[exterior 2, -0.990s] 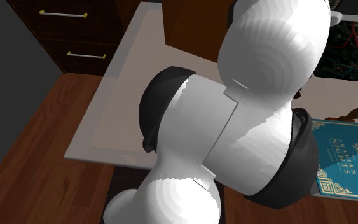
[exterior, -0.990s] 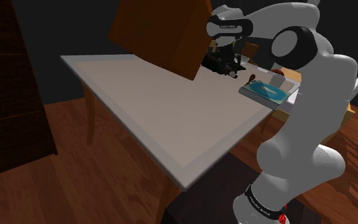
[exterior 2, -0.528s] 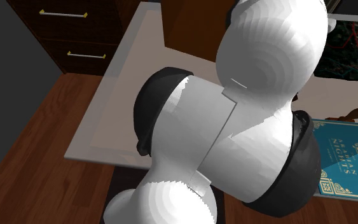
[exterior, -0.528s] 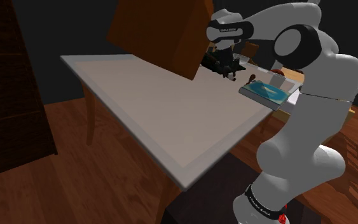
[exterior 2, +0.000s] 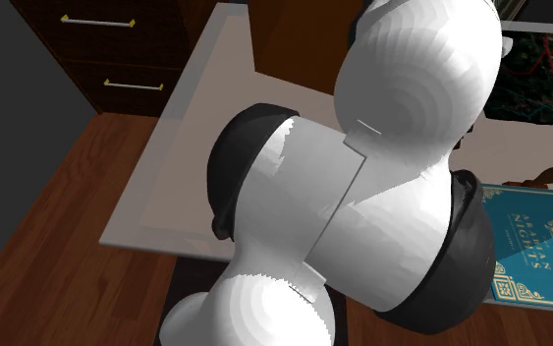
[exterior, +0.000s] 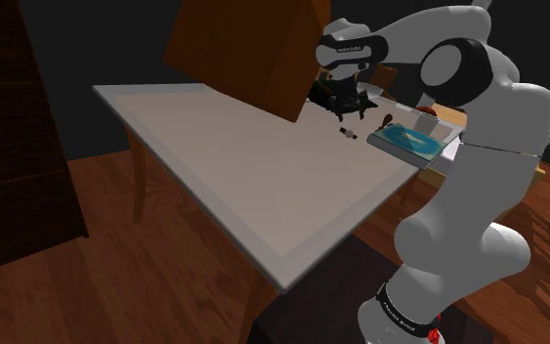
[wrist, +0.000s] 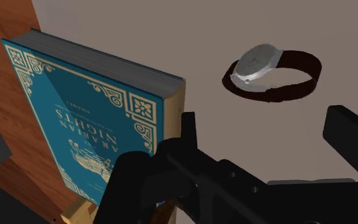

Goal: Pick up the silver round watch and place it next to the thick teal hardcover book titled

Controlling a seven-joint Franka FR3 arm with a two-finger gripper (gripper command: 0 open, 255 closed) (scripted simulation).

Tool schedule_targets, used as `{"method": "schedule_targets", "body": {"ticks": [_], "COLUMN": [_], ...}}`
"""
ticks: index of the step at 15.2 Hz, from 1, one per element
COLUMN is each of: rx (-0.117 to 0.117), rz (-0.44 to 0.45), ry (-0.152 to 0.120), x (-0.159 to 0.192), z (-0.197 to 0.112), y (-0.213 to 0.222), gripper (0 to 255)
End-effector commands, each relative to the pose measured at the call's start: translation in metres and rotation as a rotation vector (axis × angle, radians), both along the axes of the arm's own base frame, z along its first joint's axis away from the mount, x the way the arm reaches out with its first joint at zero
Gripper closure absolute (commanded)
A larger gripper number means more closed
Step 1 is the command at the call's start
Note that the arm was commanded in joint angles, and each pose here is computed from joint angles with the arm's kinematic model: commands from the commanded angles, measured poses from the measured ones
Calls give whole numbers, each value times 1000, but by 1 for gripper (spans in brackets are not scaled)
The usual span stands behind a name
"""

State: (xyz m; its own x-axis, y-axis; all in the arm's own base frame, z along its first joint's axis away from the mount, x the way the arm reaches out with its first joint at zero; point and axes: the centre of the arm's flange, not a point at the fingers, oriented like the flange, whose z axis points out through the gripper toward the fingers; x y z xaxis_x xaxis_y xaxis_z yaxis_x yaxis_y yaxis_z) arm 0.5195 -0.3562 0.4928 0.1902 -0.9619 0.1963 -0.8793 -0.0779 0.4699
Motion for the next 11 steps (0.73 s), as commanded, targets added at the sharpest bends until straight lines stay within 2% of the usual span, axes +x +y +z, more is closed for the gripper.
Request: {"method": "schedule_targets", "body": {"ticks": [1, 3, 8, 11], "rx": [36, 37, 37, 37], "rz": [10, 10, 10, 10], "ry": [55, 55, 55, 55], "x": [4, -8, 30, 30], "z": [-33, -34, 12, 12], "y": [6, 4, 13, 13], "gripper": [0, 0, 0, 0]}}
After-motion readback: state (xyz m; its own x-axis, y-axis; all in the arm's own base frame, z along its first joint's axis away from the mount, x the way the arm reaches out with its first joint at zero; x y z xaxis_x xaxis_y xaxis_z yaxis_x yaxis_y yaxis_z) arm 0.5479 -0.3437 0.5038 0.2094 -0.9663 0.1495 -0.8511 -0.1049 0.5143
